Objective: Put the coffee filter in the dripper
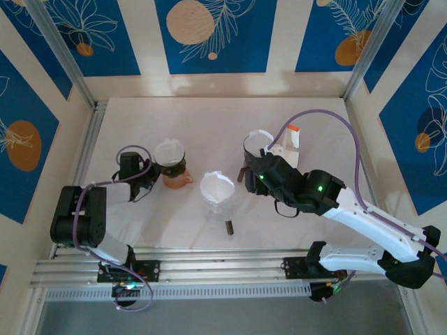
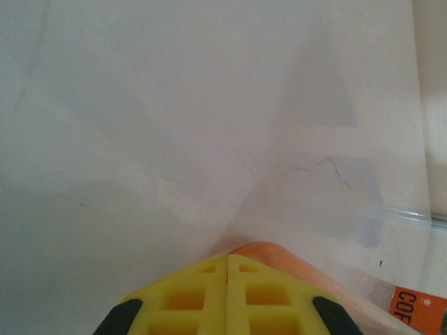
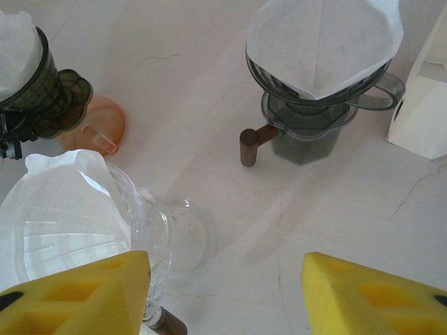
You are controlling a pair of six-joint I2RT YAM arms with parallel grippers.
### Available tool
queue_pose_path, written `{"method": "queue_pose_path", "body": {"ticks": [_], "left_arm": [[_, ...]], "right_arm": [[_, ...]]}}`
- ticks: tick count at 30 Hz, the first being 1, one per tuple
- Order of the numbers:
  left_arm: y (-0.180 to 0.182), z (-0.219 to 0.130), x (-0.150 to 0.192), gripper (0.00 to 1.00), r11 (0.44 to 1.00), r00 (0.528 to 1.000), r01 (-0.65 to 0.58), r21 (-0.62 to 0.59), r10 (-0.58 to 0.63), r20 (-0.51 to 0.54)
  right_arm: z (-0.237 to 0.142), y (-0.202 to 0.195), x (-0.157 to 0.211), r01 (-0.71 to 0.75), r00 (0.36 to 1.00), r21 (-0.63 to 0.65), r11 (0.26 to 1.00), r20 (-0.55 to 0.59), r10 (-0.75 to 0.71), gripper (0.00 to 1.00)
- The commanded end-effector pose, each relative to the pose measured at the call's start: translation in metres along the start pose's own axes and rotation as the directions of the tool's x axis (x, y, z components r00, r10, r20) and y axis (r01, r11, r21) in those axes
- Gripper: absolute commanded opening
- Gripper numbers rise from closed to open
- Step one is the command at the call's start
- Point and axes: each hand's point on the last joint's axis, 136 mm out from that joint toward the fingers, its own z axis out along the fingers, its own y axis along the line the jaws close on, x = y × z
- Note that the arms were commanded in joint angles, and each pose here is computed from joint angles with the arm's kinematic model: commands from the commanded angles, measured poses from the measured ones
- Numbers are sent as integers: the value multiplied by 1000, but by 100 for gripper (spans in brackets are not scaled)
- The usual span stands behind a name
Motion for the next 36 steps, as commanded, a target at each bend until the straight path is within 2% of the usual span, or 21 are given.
{"method": "queue_pose_path", "body": {"ticks": [1, 12, 20, 28, 33, 36], "left_arm": [[-9, 7, 16, 0, 999, 999, -14, 38, 16, -37], [-37, 22, 54, 0, 994, 992, -63, 91, 73, -106], [-20, 12, 49, 0, 998, 996, -56, 16, 57, -66], [-5, -24, 26, 0, 998, 998, -52, -43, 53, 23], [-8, -54, 16, 0, 993, 992, -102, -52, 105, 73], [-20, -78, 9, 15, 985, 977, -169, -45, 174, 126]], "right_arm": [[-3, -5, -3, -14, 1000, 10, 1000, 21, 14, 60], [-1, -7, 1, -21, 1000, 22, 1000, 10, 20, 60], [-1, -12, 1, -26, 1000, 38, 999, 12, 26, 60], [0, -33, -4, -66, 997, 114, 991, 36, 62, 61], [20, -66, -7, -189, 982, 146, 971, 27, 187, 60], [28, -81, -16, -256, 966, 110, 960, 69, 249, 62]]}}
